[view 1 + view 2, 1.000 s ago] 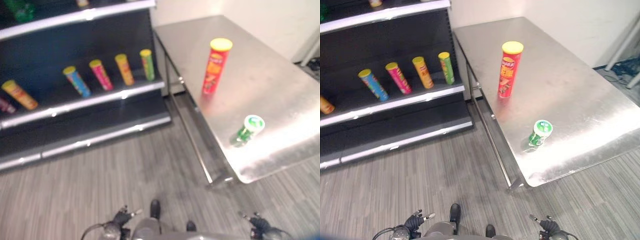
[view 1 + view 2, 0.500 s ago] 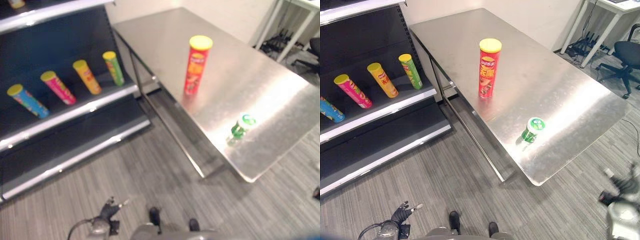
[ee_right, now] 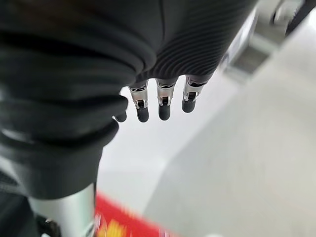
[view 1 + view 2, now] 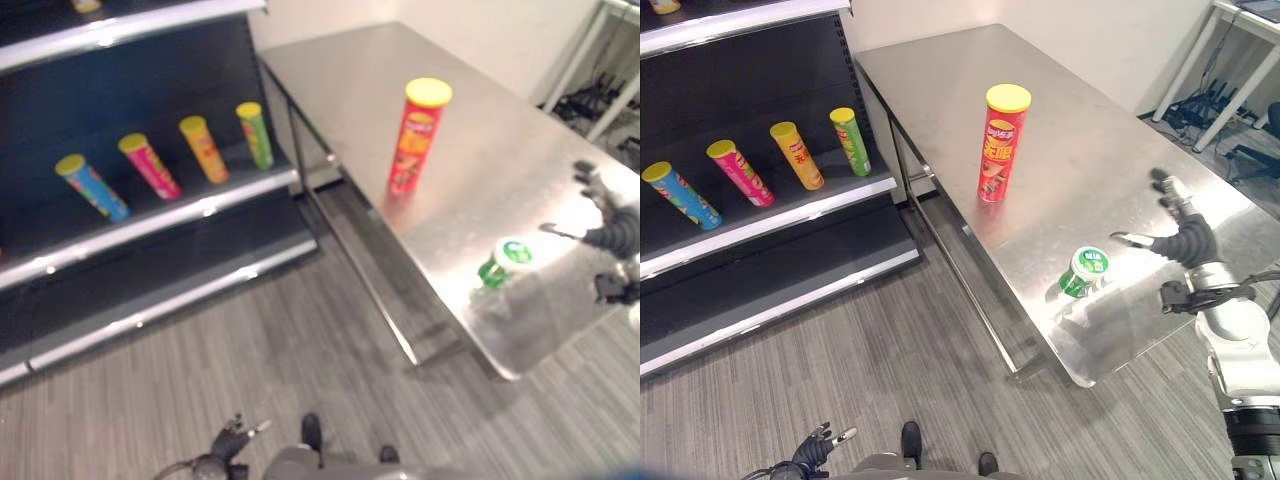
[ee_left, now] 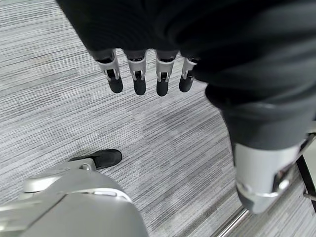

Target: Put the goods on the table back onto the shelves and tidy them up.

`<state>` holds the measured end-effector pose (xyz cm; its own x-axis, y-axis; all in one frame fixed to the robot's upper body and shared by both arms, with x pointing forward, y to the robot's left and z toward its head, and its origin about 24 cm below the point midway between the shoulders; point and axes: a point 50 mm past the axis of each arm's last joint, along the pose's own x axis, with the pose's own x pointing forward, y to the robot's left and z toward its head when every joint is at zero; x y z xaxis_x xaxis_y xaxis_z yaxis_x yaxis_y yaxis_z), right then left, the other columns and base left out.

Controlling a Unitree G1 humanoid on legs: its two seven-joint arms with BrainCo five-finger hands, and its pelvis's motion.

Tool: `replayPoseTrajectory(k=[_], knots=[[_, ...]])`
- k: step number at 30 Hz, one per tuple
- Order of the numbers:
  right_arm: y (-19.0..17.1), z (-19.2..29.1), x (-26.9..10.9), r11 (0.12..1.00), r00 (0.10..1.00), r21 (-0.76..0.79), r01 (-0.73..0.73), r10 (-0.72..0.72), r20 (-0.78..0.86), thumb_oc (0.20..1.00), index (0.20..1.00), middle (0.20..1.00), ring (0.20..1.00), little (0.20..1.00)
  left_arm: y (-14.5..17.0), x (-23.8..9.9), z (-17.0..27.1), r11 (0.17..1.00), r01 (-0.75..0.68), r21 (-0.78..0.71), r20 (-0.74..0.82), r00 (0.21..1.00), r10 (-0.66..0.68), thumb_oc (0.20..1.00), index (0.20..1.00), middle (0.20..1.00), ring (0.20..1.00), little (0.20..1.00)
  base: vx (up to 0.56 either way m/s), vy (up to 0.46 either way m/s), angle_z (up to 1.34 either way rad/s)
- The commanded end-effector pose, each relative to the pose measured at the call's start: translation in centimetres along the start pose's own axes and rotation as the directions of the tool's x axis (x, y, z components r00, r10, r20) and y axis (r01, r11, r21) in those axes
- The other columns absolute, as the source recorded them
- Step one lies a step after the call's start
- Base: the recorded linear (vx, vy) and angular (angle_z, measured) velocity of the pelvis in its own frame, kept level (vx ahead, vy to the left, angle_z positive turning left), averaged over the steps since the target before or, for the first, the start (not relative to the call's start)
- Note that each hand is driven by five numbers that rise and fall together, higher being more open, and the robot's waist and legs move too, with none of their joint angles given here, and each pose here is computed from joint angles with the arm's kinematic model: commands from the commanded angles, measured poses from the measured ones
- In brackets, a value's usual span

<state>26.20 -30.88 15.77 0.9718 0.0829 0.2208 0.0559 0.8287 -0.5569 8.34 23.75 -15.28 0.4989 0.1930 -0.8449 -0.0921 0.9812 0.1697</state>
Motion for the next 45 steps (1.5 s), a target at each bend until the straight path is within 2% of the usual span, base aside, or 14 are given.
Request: replayPoseTrajectory(k=[1, 13, 26, 36, 45], knots=[[-1.9, 3.5, 1.1, 0.998, 0.991, -0.054, -0.017, 0.024, 0.132, 1.0, 1.0, 1.0, 1.0, 1.0, 0.4, 0.5, 1.6, 1.0, 0.002, 0.029, 0.054, 0.999, -0.003, 1.0, 1.0, 1.0, 1.0, 1.0, 0.0, 0.0, 0.0], [0.2, 2.7, 1.0, 0.943, 0.97, -0.242, -0.228, 0.24, 0.025, 1.0, 1.0, 1.0, 1.0, 1.0, -0.2, 0.5, 1.8, 0.999, 0.02, 0.027, 0.065, 0.998, -0.021, 1.0, 1.0, 1.0, 1.0, 1.0, 0.0, -0.018, 0.03], [2.3, 2.2, 1.0, 0.88, 0.934, -0.329, -0.344, 0.358, -0.019, 1.0, 1.0, 1.0, 1.0, 1.0, -0.7, 0.9, 3.2, 0.998, 0.033, 0.049, 0.104, 0.994, -0.038, 1.0, 1.0, 1.0, 1.0, 1.0, 0.0, -0.004, 0.02], [2.7, 0.5, 0.0, 0.852, 0.923, -0.358, -0.382, 0.371, -0.102, 1.0, 1.0, 1.0, 1.0, 1.0, -0.6, 1.0, 3.5, 0.998, 0.026, 0.054, 0.109, 0.993, -0.032, 1.0, 1.0, 1.0, 1.0, 1.0, 0.0, -0.001, 0.01], [2.5, 0.5, 0.0, 0.852, 0.933, -0.382, -0.358, 0.348, -0.097, 1.0, 1.0, 1.0, 1.0, 1.0, -0.5, 1.0, 3.9, 0.998, 0.019, 0.057, 0.121, 0.992, -0.025, 1.0, 1.0, 1.0, 1.0, 1.0, 0.0, 0.0, 0.0]])
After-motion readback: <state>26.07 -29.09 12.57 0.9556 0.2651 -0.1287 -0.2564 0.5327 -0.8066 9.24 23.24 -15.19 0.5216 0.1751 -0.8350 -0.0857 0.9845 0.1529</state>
